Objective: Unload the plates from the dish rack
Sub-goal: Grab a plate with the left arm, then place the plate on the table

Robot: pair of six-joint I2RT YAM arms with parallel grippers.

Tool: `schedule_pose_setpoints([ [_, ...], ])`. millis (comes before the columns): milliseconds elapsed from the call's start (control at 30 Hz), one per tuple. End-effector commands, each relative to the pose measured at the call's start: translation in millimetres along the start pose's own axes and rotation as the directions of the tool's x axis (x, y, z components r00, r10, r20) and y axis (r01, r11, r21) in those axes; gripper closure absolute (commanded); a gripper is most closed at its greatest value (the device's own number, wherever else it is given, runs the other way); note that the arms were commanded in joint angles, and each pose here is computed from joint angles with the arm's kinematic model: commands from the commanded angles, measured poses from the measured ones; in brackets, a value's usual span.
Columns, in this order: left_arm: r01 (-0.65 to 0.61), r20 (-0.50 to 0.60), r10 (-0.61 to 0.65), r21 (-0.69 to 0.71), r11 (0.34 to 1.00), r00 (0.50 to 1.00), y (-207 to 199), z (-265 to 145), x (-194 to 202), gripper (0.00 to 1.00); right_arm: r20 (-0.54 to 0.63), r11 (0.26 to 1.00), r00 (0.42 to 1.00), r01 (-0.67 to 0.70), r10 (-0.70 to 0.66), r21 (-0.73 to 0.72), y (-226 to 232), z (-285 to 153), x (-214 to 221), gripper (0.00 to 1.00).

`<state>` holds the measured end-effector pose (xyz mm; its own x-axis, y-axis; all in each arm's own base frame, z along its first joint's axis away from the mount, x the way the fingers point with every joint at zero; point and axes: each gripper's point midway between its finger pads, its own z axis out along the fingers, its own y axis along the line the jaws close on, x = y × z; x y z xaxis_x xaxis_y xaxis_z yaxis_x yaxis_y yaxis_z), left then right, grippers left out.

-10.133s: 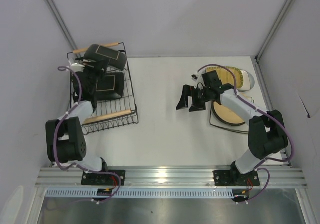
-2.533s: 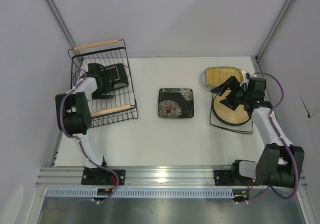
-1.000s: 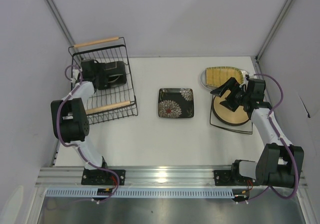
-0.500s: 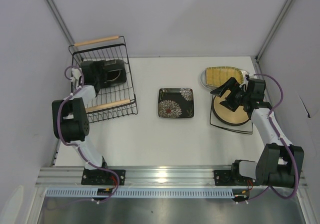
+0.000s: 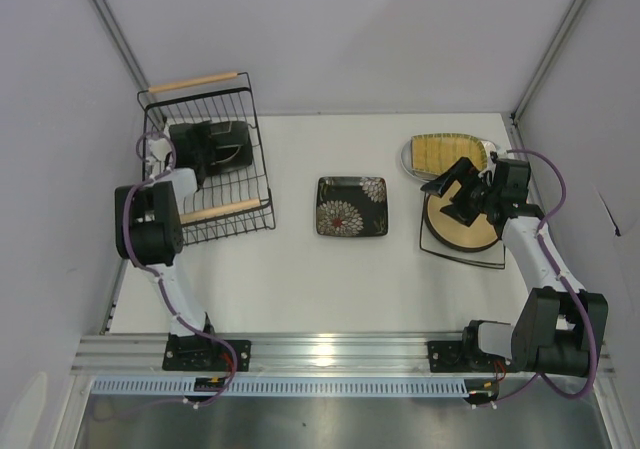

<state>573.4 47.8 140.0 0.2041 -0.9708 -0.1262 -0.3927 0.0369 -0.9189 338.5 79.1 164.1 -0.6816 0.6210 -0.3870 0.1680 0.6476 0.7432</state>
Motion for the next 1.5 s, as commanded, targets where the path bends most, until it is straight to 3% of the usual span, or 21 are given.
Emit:
schedule_pose_setpoints([
  [0, 0.041, 0.021, -0.043, 0.069, 0.997, 0.999, -32, 10, -3, 0.24, 0.032, 0.999, 0.999, 0.041, -0.041, -0.011, 9, -5, -10, 0.0],
  [167, 0.04, 0.018, -0.041, 0.07, 0.997, 0.999, -34, 22, 3, 0.25, 0.033, 0.999, 0.999, 0.043, -0.043, -0.004, 9, -5, -10, 0.0],
  [233, 0.047, 0.007, -0.047, 0.072, 0.996, 0.999, -38, 26, 7, 0.31, 0.036, 0.999, 0.998, 0.048, -0.048, -0.001, 10, -6, -11, 0.0],
  [267, 0.048, 0.002, -0.049, 0.086, 0.995, 0.999, -40, 27, 9, 0.37, 0.033, 0.999, 0.998, 0.045, -0.045, 0.003, 9, -6, -11, 0.0],
  [300, 0.05, -0.004, -0.05, 0.091, 0.995, 0.999, -38, 30, 10, 0.53, 0.035, 0.999, 0.998, 0.047, -0.047, 0.004, 9, -6, -11, 0.0],
  [367, 0.063, -0.026, -0.06, 0.121, 0.991, 0.998, -42, 31, 13, 0.7, 0.034, 0.999, 0.998, 0.047, -0.047, 0.006, 9, -6, -11, 0.0],
  [400, 0.067, -0.032, -0.063, 0.129, 0.989, 0.997, -43, 30, 15, 0.88, 0.034, 0.999, 0.998, 0.047, -0.047, 0.005, 9, -6, -11, 0.0],
  [433, 0.067, -0.035, -0.063, 0.13, 0.989, 0.997, -41, 30, 15, 0.99, 0.031, 0.999, 0.998, 0.046, -0.046, 0.007, 9, -5, -11, 0.0],
  [800, 0.107, -0.129, -0.08, 0.219, 0.97, 0.988, -41, -12, 27, 1.0, 0.023, 0.999, 0.999, 0.045, -0.045, 0.004, 8, -1, -7, 0.0],
  [1033, -0.091, -0.002, 0.101, 0.406, 0.909, 0.995, -112, -72, 4, 1.0, 0.016, 0.999, 0.999, 0.04, -0.04, -0.002, 7, 3, -5, 0.0],
  [1200, -0.295, 0.183, 0.236, 0.467, 0.833, 0.954, -162, -118, -16, 1.0, 0.011, 0.999, 0.999, 0.041, -0.041, -0.01, 9, 4, -3, 0.0],
  [1333, -0.406, 0.242, 0.327, 0.51, 0.758, 0.914, -193, -142, -8, 1.0, 0.01, 0.999, 0.999, 0.042, -0.042, -0.017, 10, 6, -2, 0.0],
  [1433, -0.483, 0.263, 0.412, 0.599, 0.639, 0.872, -218, -173, 11, 1.0, 0.009, 0.999, 0.999, 0.045, -0.045, -0.024, 13, 6, -1, 0.0],
  [1467, -0.557, 0.309, 0.476, 0.598, 0.576, 0.823, -222, -181, 16, 1.0, 0.008, 0.999, 0.999, 0.046, -0.045, -0.025, 13, 6, 0, 0.0],
])
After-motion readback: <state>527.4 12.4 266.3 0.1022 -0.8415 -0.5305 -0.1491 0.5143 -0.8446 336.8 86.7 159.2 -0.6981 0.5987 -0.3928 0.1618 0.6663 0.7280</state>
